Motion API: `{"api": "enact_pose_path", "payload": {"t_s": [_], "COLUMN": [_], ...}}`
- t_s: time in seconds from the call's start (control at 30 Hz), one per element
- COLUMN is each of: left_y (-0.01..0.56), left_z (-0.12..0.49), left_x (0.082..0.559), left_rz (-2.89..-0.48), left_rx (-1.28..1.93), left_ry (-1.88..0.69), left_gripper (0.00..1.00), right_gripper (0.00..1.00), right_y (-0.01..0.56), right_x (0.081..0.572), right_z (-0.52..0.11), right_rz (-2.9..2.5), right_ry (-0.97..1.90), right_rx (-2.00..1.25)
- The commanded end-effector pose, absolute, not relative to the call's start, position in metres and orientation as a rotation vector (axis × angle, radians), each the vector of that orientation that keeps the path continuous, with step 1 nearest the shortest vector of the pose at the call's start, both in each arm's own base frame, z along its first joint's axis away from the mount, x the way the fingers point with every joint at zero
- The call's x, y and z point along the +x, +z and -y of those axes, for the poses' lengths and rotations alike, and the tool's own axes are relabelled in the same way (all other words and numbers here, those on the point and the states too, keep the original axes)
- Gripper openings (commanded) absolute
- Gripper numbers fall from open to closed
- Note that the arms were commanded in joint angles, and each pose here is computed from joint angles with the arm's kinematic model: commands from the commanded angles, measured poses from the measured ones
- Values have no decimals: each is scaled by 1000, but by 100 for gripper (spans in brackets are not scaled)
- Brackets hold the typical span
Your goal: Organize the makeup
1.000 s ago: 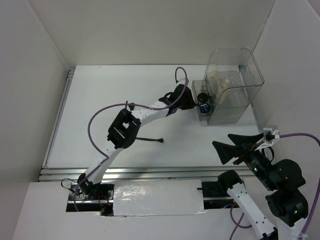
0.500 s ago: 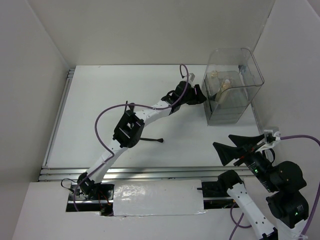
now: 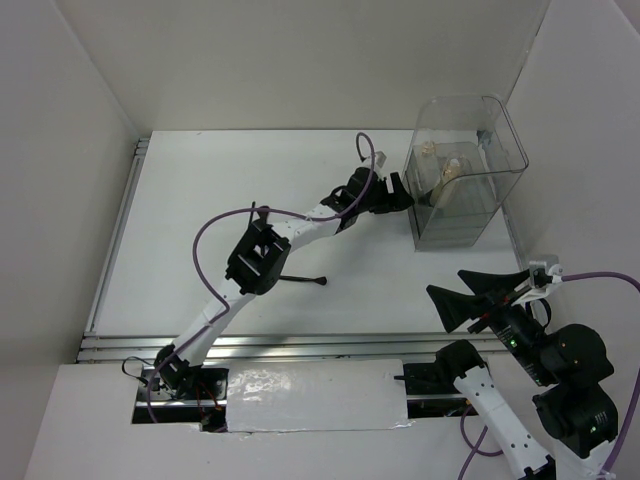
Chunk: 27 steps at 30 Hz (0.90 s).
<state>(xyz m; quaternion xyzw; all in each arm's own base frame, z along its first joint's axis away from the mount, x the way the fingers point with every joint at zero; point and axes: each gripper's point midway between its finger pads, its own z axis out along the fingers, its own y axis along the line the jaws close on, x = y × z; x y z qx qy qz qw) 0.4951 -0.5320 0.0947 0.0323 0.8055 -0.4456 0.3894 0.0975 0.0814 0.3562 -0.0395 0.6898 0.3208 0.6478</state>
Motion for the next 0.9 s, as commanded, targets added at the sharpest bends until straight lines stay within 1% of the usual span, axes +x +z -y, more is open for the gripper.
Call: {"api": "enact_pose_path", "payload": {"t_s": [0.0,0.07,0.1,0.13,0.2,0.4,0.43,0.47,0.5,0.57,0.6,0.67,0.7,0.87], "left_y": [122,120,117,113,111,109,103,109,100,103,97,98,96,80], "left_z": [520,515,516,520,524,529,530,534,536,540,542,545,546,548], "left_x": [502,502,503,502,501,498,498,497,498,499,498,499,498,496], "left_rz": [-1977,-1980,-1975,-1985,-1992,-1957,-1960,-1948,-1961,-1950,-1955,-1941,-1944,-1957], "left_rx": [2,-44,-42,-32,-32,-38,-40,-35,-50,-66,-71,-82,-90,-131], "left_ry": [-1139,-1165,-1186,-1216,-1232,-1317,-1334,-1364,-1376,-1407,-1413,-1431,-1440,-1462], "left_gripper": [88,89,88,84,83,84,83,83,82,78,74,71,66,57], "right_gripper": [100,100,100,100,100,100,100,100,100,100,100,100,100,100], "right_y": [354,353,353,352,352,348,348,348,347,347,348,348,349,351], "right_x": [93,93,94,95,96,99,99,99,99,99,98,98,97,94], "right_z": [-81,-82,-82,-83,-85,-92,-92,-93,-93,-93,-92,-91,-90,-90], "right_rz": [-1565,-1566,-1566,-1567,-1568,-1573,-1573,-1571,-1571,-1571,-1571,-1570,-1569,-1561], "right_ry": [731,735,734,737,741,768,774,776,777,776,774,768,762,764], "right_rx": [-110,-109,-110,-114,-119,-133,-135,-137,-139,-137,-140,-141,-137,-146]}}
